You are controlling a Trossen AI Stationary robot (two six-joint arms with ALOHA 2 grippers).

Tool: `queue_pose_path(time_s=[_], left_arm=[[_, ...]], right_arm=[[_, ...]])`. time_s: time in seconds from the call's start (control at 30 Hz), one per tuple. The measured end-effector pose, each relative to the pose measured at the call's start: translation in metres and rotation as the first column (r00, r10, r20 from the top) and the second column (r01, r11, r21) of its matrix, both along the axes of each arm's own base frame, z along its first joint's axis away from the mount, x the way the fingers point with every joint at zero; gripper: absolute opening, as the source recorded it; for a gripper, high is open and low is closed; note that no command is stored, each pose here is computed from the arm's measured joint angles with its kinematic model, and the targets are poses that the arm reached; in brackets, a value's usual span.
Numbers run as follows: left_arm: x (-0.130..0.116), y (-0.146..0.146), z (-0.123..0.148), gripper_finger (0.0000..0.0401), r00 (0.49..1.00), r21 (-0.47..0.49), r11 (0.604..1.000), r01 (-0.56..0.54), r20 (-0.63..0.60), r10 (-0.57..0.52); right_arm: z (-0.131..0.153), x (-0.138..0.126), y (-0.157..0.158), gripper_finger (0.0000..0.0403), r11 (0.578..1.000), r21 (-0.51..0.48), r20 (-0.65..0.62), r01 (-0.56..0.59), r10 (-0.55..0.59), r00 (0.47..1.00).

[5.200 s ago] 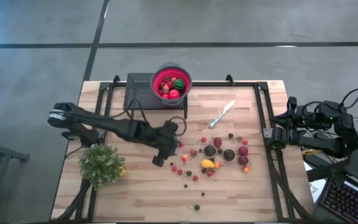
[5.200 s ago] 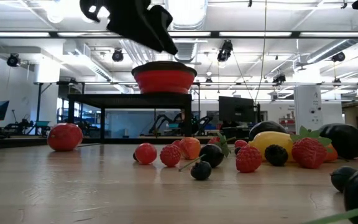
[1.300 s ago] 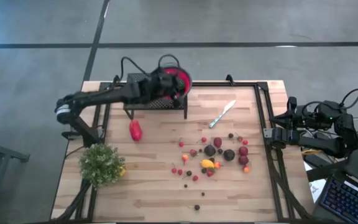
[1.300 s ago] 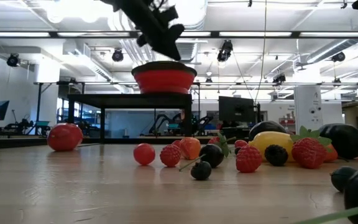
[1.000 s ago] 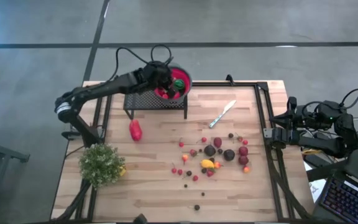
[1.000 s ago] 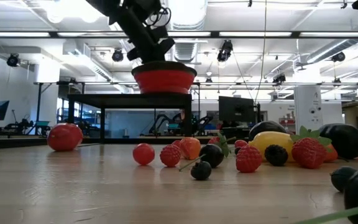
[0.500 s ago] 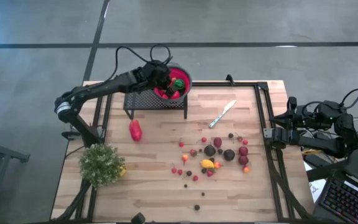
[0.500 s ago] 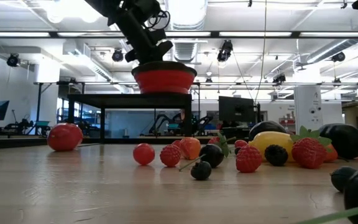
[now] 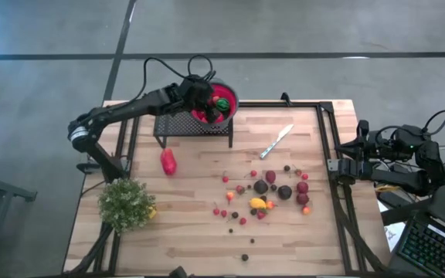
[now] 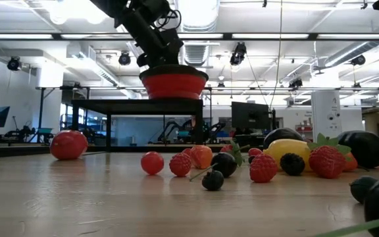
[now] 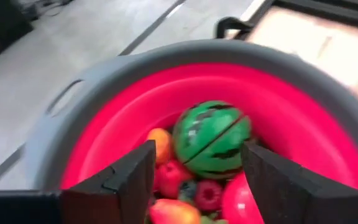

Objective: Pick & Place Fruit
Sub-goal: Put the red cherry into the red gray strainer bowl on the shelf

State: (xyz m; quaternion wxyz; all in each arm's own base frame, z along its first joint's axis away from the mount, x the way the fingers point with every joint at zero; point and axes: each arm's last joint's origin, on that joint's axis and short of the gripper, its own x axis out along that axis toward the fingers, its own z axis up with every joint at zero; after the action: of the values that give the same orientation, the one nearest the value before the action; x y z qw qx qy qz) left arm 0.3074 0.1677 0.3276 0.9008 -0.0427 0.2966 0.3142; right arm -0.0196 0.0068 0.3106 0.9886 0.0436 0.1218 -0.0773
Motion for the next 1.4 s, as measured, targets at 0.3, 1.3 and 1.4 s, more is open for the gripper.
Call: queue_pose_path(time_s=[0.3,1.3,1.4], left_arm=[[0.015,-0.028,0.006,0.0238,0.978,0.021,0.978,0.206,0.0,-0.206],[0.038,-0.206,-0.009,0.0236,0.644,0.076,0.641,0.764,-0.158,-0.749],[0.036,-0.218,-0.022,0.0236,0.606,0.064,0.605,0.793,-0.18,-0.775]], right_arm=[[0.0,0.0,0.0,0.0008,1.0,0.0,0.0,-0.001,0.001,1.0],[0.0,0.0,0.0,0.0008,1.0,0.002,0.001,0.0,0.0,1.0],[0.0,0.0,0.0,0.0008,1.0,0.0,0.0,0.0,0.0,1.0]])
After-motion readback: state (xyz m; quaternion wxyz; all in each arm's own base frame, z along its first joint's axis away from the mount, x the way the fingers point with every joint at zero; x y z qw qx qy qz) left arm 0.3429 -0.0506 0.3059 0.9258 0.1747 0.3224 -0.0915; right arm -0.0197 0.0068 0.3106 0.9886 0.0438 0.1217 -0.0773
